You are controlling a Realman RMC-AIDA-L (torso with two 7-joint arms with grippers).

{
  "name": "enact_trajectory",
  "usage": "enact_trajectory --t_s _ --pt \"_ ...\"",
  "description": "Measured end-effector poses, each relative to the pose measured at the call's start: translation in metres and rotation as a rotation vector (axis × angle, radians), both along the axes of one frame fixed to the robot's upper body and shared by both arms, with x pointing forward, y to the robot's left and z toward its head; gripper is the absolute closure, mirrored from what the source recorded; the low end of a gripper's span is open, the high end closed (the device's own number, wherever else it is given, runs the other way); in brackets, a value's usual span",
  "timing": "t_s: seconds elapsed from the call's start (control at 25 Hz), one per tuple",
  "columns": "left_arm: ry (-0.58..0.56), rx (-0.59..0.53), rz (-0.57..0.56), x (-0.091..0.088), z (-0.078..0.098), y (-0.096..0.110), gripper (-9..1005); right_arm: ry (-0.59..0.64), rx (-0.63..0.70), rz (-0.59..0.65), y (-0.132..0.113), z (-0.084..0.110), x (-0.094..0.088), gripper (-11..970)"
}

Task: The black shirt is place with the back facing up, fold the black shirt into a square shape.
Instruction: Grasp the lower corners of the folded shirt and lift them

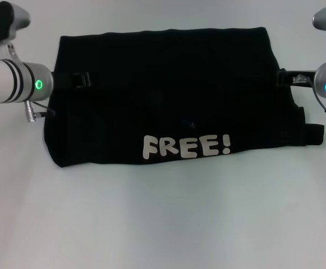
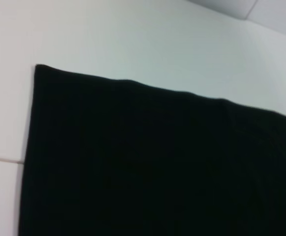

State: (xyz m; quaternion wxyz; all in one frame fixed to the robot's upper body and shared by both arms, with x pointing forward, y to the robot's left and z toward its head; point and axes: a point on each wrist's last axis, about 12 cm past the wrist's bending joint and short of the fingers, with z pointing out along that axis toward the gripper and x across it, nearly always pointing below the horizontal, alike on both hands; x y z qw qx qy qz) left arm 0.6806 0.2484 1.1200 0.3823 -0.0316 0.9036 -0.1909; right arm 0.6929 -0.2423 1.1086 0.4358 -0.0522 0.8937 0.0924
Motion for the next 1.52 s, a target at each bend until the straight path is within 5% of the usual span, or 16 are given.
enact_trajectory --t_s 0.4,0.72,1.36,1.52 --pt "-0.014 -0.010 0.045 -0.001 0.000 0.008 935 -0.009 0.013 -0.006 0.003 0.003 0.002 841" --pt "-0.102 0.044 0.020 0.007 0.020 0.004 936 0.001 0.012 -0.011 0.002 -0.002 -0.001 837" --pt "-0.033 0.090 -0.053 0.005 0.005 -0.011 906 -0.016 -0.016 0.021 -0.001 0.017 0.011 829" --pt "0.013 -0.016 -0.085 0.001 0.022 -0.008 790 0.003 0.059 0.024 -0.012 0.044 0.018 631"
